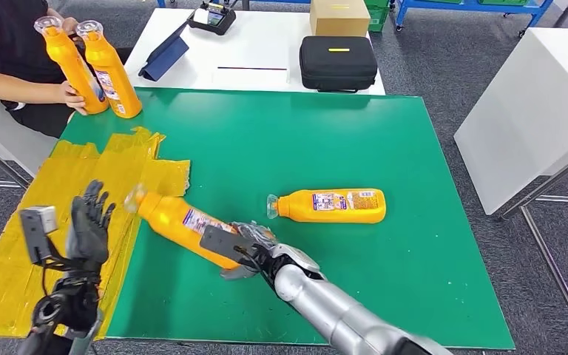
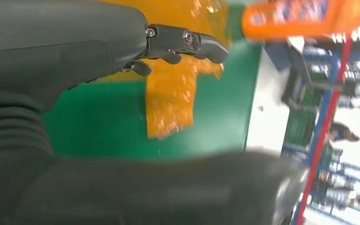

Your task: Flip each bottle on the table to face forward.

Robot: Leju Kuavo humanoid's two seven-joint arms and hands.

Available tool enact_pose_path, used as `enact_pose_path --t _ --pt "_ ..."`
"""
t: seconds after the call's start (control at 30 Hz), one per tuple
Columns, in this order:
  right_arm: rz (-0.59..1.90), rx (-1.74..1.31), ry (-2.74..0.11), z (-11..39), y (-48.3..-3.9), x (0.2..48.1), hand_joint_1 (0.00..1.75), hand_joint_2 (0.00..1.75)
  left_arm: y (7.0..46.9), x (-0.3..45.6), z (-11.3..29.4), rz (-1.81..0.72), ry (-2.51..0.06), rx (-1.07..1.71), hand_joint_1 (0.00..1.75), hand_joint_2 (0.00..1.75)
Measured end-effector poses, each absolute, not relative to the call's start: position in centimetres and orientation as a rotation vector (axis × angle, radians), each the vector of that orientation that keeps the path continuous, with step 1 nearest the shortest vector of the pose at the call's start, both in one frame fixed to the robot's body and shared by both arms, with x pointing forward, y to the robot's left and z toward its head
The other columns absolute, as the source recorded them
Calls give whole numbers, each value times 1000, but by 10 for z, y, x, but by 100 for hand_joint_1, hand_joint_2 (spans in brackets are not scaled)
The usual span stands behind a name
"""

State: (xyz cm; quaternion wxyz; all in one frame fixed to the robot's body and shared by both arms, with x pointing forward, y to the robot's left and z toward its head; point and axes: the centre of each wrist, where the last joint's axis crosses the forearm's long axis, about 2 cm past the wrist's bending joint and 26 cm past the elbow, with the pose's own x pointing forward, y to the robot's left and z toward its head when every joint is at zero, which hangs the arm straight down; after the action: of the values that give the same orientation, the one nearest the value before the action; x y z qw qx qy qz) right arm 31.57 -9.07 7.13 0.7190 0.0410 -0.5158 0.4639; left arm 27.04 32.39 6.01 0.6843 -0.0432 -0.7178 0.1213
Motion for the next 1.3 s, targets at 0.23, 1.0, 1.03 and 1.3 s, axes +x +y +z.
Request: enact_pose_path --t 0.23,1.0,1.03,1.3 --pt "851 97 -1282 80 -110 298 175 175 348 254 63 437 -1585 -166 0 175" --pt "843 26 -1455 108 -79 288 175 175 220 251 93 414 -1509 -736 0 175" --pt "853 27 -1460 109 -74 286 175 175 214 252 96 409 -1508 -755 0 175" --pt "935 26 -1467 106 -50 275 175 175 195 256 106 391 -1506 -795 0 175"
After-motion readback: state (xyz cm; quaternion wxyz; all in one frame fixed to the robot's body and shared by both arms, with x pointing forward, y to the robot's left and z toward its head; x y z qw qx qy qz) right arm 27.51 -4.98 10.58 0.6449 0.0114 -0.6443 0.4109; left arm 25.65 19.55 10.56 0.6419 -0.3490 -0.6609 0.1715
